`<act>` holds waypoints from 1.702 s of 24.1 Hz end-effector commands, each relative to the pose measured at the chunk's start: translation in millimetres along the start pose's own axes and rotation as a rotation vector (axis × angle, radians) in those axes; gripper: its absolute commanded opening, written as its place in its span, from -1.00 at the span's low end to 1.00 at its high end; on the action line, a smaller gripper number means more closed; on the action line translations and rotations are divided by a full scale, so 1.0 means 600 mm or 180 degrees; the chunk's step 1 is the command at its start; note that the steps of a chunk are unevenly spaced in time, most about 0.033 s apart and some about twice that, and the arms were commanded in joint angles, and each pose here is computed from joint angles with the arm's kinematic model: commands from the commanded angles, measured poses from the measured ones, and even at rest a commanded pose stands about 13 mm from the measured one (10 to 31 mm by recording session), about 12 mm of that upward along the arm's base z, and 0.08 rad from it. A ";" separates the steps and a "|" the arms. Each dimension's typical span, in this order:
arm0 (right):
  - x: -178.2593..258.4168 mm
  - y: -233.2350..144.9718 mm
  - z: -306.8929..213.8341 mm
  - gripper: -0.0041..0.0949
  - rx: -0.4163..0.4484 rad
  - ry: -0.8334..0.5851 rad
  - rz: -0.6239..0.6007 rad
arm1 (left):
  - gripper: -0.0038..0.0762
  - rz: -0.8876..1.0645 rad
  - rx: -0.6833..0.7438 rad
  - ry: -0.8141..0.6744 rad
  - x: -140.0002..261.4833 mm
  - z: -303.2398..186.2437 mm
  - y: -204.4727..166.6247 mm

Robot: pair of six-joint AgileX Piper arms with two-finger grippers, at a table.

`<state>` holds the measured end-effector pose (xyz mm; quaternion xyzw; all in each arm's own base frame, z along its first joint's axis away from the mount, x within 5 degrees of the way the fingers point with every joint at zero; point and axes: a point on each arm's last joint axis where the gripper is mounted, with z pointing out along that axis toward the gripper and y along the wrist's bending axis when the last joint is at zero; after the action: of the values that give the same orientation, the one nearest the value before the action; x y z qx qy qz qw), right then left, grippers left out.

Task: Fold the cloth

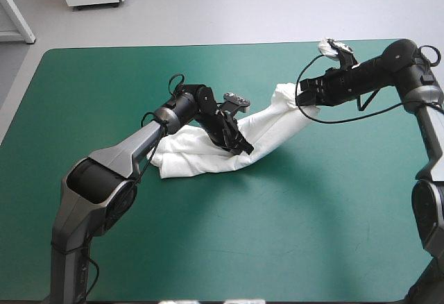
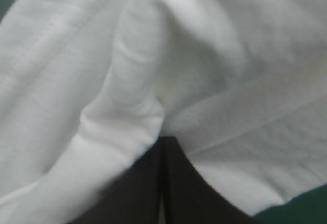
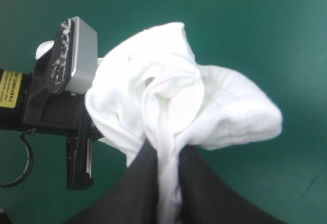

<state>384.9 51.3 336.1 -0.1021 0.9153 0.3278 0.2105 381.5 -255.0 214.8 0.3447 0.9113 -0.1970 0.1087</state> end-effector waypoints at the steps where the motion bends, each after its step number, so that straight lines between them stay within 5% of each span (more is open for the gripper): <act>1: -0.014 0.043 -0.053 -0.94 -0.0092 -0.0409 -0.0166 | -0.93 0.0159 -0.0195 -0.0264 -0.023 -0.084 -0.022; 10: -0.012 0.065 -0.039 -0.94 -0.0193 -0.0359 -0.0234 | -0.93 0.0324 -0.0858 -0.0777 0.017 -0.326 -0.060; 13: -0.013 0.117 -0.009 -0.94 -0.0450 -0.0394 -0.0353 | -0.93 0.0331 -0.1365 -0.1389 0.097 -0.494 -0.103; 19: 0.002 0.228 0.059 -0.94 -0.0734 -0.0472 -0.0676 | -0.93 0.0262 -0.1835 -0.2417 0.251 -0.673 -0.185; 27: 0.037 0.278 0.199 -0.91 -0.1117 -0.0025 -0.0717 | -0.93 0.0135 -0.2022 -0.2676 0.329 -0.720 -0.218; 31: 0.045 0.282 0.240 -0.57 -0.1264 0.0096 -0.0806 | -0.93 0.0131 -0.2010 -0.2647 0.323 -0.717 -0.215; 34: 0.033 0.290 0.258 0.26 -0.1364 0.0075 -0.0877 | -0.93 0.0117 -0.1997 -0.2566 0.318 -0.706 -0.209; 41: -0.003 0.309 0.211 0.39 -0.1144 -0.0105 -0.1298 | -0.93 0.0105 -0.1996 -0.2508 0.316 -0.699 -0.205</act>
<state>373.8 285.2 296.6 -0.2981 0.8246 0.4320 0.2110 139.5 -49.6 561.7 0.2145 0.8057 -0.0260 0.5515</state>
